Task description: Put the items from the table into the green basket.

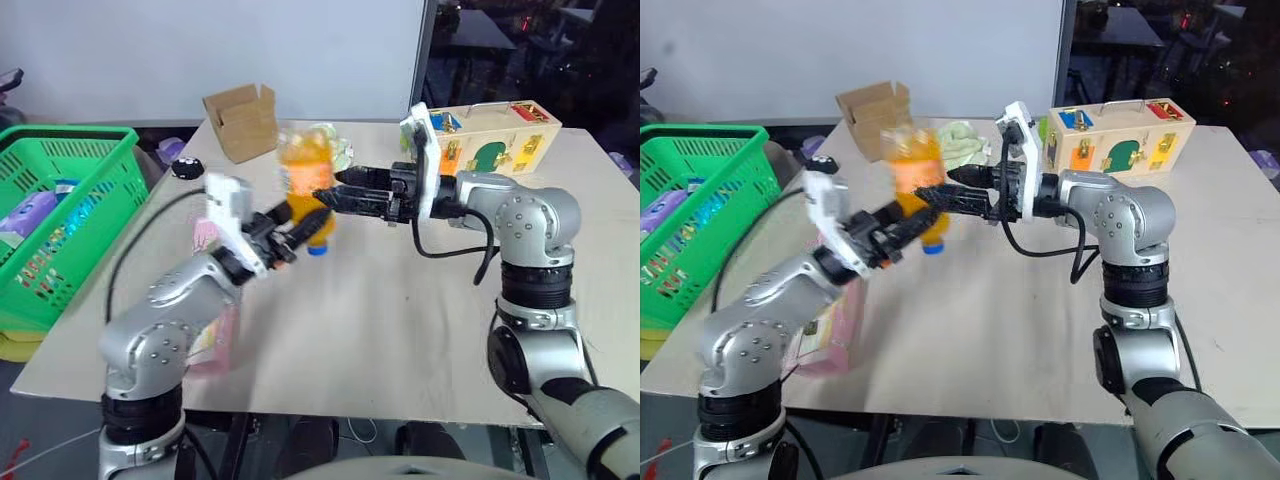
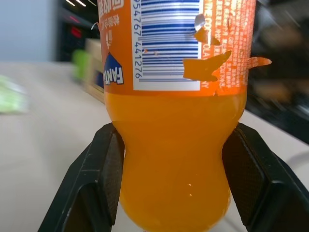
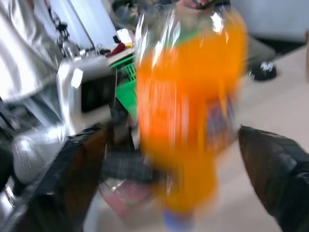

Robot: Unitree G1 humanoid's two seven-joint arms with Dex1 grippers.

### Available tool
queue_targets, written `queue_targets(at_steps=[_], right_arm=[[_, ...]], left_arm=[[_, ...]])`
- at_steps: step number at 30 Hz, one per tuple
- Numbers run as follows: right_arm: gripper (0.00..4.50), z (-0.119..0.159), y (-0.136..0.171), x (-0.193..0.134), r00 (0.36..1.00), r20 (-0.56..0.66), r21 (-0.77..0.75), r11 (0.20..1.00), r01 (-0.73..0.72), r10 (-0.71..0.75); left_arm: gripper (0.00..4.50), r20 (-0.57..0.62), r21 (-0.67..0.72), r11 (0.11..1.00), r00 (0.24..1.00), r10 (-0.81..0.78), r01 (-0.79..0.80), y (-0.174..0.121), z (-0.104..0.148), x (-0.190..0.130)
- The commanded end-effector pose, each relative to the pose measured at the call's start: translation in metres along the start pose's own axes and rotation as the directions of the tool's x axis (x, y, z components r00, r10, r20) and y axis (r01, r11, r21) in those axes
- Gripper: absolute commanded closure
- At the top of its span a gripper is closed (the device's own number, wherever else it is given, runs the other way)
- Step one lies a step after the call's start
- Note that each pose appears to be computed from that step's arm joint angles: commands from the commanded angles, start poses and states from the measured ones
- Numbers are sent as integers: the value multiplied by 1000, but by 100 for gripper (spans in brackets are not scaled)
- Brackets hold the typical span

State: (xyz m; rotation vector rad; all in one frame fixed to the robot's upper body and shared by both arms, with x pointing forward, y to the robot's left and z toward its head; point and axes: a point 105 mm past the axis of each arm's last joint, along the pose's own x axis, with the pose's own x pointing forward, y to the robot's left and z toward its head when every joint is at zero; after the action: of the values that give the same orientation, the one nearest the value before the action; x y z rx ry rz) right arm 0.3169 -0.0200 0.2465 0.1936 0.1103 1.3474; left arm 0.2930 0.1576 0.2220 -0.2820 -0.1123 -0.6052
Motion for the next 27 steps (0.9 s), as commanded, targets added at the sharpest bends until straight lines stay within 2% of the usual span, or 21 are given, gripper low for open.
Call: queue_targets(at_steps=[1,4,7,11,14,16,22,27], right_arm=[[3,23,15,-2,997,64,-226,974,-29,44],[3,19,26,5,998,11,-394,918,-55,64],[3,14,37,13,994,-10,-467,879,-100,107],[3,11,50,23,986,-8,-516,844,-147,167],[3,9,56,35,984,1,-567,810,-148,180],[3,10,61,43,981,10,-593,791,-149,192],[3,13,68,50,978,36,-588,795,-146,206],[3,13,71,49,975,29,-578,800,-164,221]], left_arm=[[209,177,28,994,980,95,-102,8,52,-21],[209,238,73,938,919,314,-339,45,82,-41],[209,249,150,855,856,454,-497,76,108,-62],[209,252,225,683,719,648,-695,131,137,-105],[209,262,272,553,613,745,-788,170,159,-138],[209,256,336,496,584,770,-801,192,170,-153],[209,249,416,437,562,789,-797,228,190,-165],[209,208,466,402,539,816,-788,248,184,-167]])
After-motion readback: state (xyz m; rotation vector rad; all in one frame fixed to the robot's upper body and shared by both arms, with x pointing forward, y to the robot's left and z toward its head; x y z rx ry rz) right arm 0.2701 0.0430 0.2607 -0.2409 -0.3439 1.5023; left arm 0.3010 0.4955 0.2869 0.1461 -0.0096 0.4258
